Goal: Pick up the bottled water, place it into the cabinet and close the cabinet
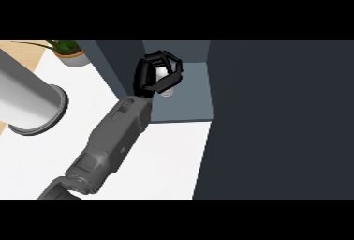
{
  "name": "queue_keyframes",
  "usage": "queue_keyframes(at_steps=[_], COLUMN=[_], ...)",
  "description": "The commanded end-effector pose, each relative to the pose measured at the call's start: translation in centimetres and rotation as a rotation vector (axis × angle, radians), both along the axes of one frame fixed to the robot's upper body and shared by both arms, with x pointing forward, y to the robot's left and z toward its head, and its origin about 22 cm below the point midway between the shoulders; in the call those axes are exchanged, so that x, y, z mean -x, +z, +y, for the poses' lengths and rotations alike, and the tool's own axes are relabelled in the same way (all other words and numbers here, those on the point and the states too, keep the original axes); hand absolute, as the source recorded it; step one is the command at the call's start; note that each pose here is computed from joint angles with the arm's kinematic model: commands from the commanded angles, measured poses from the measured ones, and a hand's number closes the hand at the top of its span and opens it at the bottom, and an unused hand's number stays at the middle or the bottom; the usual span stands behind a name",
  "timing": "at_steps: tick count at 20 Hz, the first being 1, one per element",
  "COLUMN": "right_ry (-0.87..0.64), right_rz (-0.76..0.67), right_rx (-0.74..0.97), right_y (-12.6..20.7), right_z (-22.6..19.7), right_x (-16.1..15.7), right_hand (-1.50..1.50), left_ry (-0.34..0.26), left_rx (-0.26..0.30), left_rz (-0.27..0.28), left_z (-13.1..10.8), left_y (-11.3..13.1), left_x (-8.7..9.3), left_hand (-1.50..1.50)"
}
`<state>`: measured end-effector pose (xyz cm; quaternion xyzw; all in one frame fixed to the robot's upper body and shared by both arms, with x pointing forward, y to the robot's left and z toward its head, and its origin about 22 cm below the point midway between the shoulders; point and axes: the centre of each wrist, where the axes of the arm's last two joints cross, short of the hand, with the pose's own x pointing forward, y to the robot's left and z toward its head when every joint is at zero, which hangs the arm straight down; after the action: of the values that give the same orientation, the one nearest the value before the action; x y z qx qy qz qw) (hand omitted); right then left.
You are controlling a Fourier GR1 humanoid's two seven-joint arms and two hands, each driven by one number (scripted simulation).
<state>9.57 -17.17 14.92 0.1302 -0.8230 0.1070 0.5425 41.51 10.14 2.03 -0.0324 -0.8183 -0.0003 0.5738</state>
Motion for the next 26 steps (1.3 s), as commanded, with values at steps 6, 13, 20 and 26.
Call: queue_keyframes(at_steps=[6, 13, 20, 26], right_ry=[-0.028, -0.023, 0.052, 0.308], right_rz=[-0.031, -0.039, 0.002, 0.027], right_rx=[0.01, 0.033, 0.1, 0.127], right_y=[1.9, 2.4, 2.1, 3.5], right_z=[-0.8, -1.2, -1.3, 0.1], right_x=[2.2, 0.9, 1.3, 2.6], right_hand=[-1.5, -1.5, 1.5, 1.5], left_ry=[-0.19, -0.184, -0.202, -0.171], left_rx=[0.167, 0.24, 0.303, 0.289], left_rz=[0.041, 0.007, 0.053, 0.047], left_z=[0.3, 3.6, 5.4, 8.5], left_y=[-2.0, -2.5, -0.7, -0.5], left_x=[3.9, 9.0, 16.4, 21.2], left_hand=[1.5, 1.5, 1.5, 1.5])
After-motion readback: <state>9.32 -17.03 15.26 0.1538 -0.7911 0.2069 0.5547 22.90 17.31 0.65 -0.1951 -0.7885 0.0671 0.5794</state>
